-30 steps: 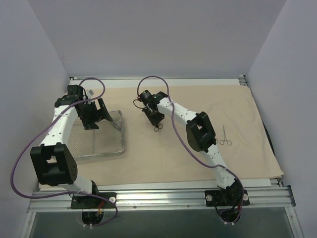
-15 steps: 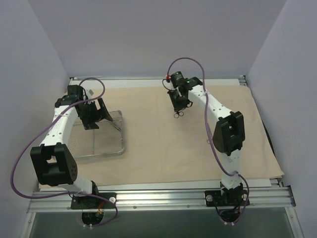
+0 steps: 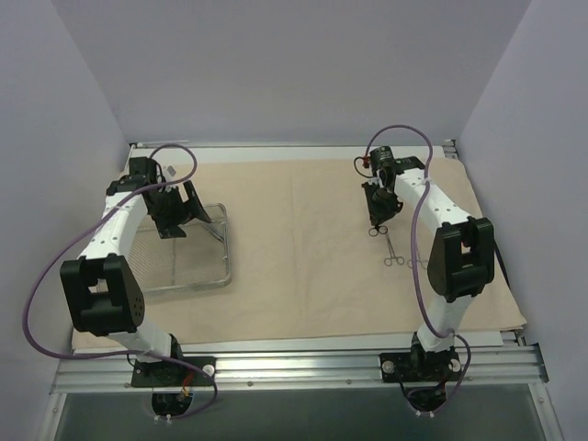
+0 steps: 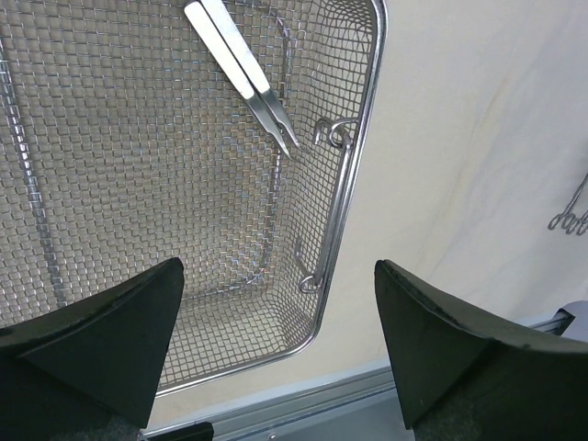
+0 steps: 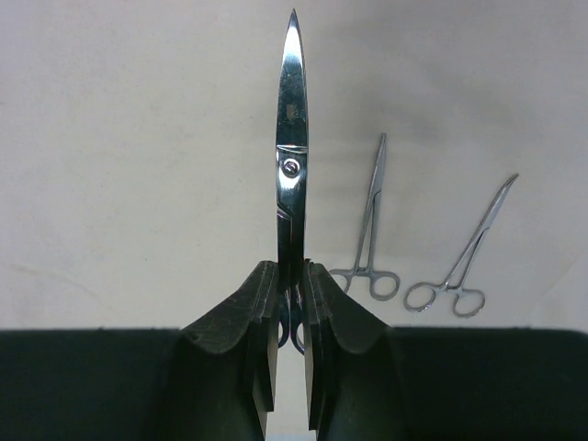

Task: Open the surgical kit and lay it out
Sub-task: Place the medical item in the surgical kit.

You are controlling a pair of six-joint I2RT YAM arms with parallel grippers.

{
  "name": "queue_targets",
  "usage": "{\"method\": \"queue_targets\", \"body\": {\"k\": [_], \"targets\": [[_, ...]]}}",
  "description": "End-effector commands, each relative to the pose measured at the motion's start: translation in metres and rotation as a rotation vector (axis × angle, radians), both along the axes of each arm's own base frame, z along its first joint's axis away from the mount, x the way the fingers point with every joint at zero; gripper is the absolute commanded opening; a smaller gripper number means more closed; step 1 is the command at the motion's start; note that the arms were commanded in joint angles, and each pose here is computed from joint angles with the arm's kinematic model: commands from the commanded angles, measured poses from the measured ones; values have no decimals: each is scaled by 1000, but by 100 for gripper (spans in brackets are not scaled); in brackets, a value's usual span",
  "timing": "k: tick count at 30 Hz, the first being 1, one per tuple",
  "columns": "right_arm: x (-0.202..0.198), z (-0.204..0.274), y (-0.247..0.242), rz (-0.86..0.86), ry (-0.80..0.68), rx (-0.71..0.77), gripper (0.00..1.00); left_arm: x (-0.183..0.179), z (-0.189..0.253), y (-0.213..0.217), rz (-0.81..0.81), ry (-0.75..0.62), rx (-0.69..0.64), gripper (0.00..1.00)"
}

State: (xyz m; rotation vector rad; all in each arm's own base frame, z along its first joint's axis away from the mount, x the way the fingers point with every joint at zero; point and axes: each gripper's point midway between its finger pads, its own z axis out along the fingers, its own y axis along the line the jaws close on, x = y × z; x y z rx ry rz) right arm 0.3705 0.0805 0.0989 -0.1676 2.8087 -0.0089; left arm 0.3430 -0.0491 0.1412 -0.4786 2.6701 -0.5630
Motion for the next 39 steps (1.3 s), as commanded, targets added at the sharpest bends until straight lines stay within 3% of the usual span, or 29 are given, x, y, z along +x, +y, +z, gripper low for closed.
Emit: {"method": "queue_targets", "body": {"k": [1,12,28,34,39], "targets": [[-17,0,0,-1,22,-6,0,21,11,1,3,-62,-20,94],[-67,-48,1,-79,182,39,0,18,9,4,-6,-46,-7,94],[-72,-82,4,-91,229,45,0,15,13,6,-10,-46,-1,94],[-69,-90,5,-91,237,40,5,12,13,7,-6,-43,1,94],[-73,-95,3,-92,252,33,15,10,14,5,-5,-45,-11,94]]}}
